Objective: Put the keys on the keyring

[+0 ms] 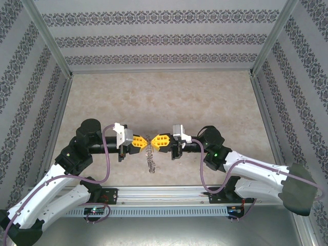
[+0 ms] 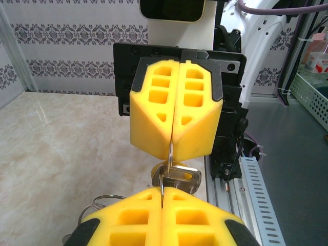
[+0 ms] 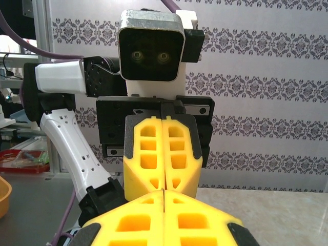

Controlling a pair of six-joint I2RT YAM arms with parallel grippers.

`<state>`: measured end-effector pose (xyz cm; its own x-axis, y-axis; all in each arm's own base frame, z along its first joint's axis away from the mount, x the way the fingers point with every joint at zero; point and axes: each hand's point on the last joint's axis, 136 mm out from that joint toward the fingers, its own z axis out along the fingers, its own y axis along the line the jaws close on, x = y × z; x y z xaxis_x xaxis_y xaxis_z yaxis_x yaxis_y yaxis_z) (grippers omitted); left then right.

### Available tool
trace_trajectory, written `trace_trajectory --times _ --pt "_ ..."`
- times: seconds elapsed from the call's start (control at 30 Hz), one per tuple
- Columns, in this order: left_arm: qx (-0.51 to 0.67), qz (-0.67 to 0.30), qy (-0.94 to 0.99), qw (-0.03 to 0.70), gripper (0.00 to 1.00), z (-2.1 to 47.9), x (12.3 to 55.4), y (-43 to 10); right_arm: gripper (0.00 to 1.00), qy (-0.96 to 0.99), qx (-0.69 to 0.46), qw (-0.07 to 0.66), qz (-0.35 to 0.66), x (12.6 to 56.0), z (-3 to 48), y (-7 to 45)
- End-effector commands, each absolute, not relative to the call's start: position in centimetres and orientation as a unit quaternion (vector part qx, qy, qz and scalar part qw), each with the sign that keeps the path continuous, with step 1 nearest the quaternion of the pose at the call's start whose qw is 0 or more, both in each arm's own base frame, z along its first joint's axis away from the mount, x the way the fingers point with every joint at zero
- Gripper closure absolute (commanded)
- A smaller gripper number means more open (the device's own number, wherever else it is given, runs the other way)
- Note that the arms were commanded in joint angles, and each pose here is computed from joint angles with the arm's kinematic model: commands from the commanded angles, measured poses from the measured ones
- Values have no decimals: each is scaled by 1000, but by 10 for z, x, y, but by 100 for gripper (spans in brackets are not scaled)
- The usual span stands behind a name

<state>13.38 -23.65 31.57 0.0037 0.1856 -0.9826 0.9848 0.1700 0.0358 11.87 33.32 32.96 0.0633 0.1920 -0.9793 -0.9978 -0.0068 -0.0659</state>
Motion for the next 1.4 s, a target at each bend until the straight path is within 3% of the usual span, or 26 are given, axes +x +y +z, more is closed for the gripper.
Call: trace_trajectory --times 0.0,1.37 --pt "513 -395 554 524 100 329 131 -234 100 390 -467 588 532 113 355 330" --pt "514 -392 555 525 100 328 130 -233 100 389 -477 579 534 112 350 335"
